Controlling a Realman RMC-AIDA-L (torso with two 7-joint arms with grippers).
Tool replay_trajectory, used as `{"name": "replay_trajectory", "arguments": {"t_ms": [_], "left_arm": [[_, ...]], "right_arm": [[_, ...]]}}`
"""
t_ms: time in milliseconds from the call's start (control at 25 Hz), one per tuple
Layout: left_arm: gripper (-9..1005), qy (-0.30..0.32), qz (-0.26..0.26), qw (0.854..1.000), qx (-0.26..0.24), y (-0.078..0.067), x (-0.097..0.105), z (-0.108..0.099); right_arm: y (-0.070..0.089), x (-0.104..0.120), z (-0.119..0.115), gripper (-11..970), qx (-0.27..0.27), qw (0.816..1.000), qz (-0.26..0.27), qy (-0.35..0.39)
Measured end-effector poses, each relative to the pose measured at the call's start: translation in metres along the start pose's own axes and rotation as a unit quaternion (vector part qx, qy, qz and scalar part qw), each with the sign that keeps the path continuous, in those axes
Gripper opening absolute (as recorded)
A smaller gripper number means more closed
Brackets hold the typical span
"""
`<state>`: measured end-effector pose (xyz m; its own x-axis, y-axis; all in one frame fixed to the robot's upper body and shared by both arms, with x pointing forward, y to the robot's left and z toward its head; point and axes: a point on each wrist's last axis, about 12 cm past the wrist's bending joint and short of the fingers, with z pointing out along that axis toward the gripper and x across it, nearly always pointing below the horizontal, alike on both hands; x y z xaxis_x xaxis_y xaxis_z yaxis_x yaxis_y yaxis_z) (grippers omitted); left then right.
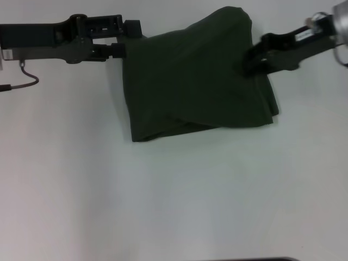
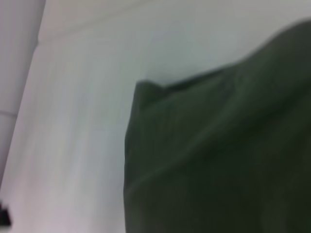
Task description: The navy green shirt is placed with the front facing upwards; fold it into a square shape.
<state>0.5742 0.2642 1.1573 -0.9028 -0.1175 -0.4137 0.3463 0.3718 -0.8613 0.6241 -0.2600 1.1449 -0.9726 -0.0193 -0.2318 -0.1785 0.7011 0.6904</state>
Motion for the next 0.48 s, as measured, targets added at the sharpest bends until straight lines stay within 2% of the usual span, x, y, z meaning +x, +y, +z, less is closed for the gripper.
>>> {"name": "replay_trajectory", "arguments": {"t_ms": [120,240,360,480], "left_arm": [[875,-0.001,0.0,1.0,-0.001,0.001,0.0,-0.001],[875,-0.001,0.001,1.0,-0.001,0.001,0.0,0.0],[875,0.0,0.002,1.0,-0.001,0.0,-0.001,0.0],[875,0.0,0.002,1.0,0.0,-0.001,-0.001,0.001]], "right_arm": [[-0.006,0.006,-0.024,309,0.001,1.0,-0.006,0.013],[-0.013,0.015,-0.038,309,0.029,0.999,-0.024,0.028],[-0.024,0.024,-0.038,309,0.082,0.994,-0.028,0.062],[-0.028,0.031,-0.032,309,0.099,0.991,-0.026,0.084]]}}
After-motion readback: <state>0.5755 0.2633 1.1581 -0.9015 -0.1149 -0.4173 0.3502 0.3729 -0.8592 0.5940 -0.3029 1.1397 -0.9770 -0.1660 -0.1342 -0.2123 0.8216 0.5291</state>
